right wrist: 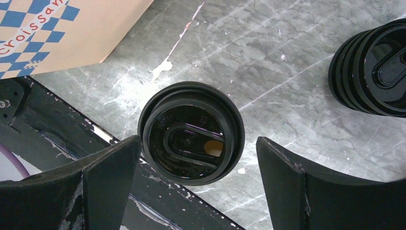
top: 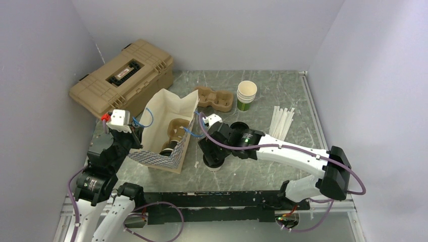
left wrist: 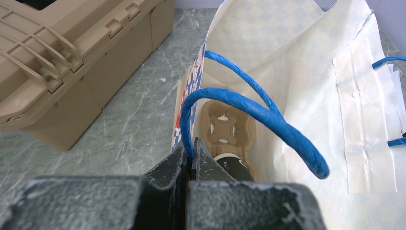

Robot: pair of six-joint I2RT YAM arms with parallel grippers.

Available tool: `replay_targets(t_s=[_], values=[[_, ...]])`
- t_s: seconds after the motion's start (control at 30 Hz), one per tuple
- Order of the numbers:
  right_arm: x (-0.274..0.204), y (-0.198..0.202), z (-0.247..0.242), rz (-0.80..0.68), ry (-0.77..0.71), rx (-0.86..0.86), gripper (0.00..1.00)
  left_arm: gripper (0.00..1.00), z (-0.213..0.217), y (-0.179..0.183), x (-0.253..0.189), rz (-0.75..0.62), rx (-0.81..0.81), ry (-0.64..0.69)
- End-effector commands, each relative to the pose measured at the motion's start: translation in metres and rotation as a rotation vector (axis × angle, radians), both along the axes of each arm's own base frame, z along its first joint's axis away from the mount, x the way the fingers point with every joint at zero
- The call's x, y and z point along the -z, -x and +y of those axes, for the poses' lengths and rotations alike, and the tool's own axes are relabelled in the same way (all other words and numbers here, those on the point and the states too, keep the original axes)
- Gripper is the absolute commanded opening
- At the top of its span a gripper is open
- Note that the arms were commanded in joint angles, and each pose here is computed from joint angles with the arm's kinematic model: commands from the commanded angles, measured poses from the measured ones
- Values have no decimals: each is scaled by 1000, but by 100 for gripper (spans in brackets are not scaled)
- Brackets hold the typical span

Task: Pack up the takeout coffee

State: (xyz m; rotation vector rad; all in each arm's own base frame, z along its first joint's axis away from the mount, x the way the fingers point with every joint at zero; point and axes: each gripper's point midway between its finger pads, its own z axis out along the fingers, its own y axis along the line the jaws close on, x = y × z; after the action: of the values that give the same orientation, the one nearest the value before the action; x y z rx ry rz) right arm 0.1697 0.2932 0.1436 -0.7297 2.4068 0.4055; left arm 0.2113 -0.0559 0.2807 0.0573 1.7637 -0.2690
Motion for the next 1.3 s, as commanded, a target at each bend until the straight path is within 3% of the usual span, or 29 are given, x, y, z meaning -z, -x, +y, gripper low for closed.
replay_targets(t_s=[0.0, 0.27, 0.83, 1.07, 1.27], values=[[-9, 1, 10, -12, -7, -30, 92, 0, -4, -4, -16, -66, 17, 19], [-5, 6, 14, -5, 24, -51, 86, 0, -3, -5, -16, -65, 15, 19], [-9, 5, 11, -15, 22, -47, 57, 0, -4, -5, -16, -64, 16, 20], [-46, 4, -4, -72, -23, -16, 54, 0, -4, -5, -16, -63, 17, 18], [-109, 5, -27, -170, -112, 9, 54, 0, -6, -5, -22, -96, 37, 14]])
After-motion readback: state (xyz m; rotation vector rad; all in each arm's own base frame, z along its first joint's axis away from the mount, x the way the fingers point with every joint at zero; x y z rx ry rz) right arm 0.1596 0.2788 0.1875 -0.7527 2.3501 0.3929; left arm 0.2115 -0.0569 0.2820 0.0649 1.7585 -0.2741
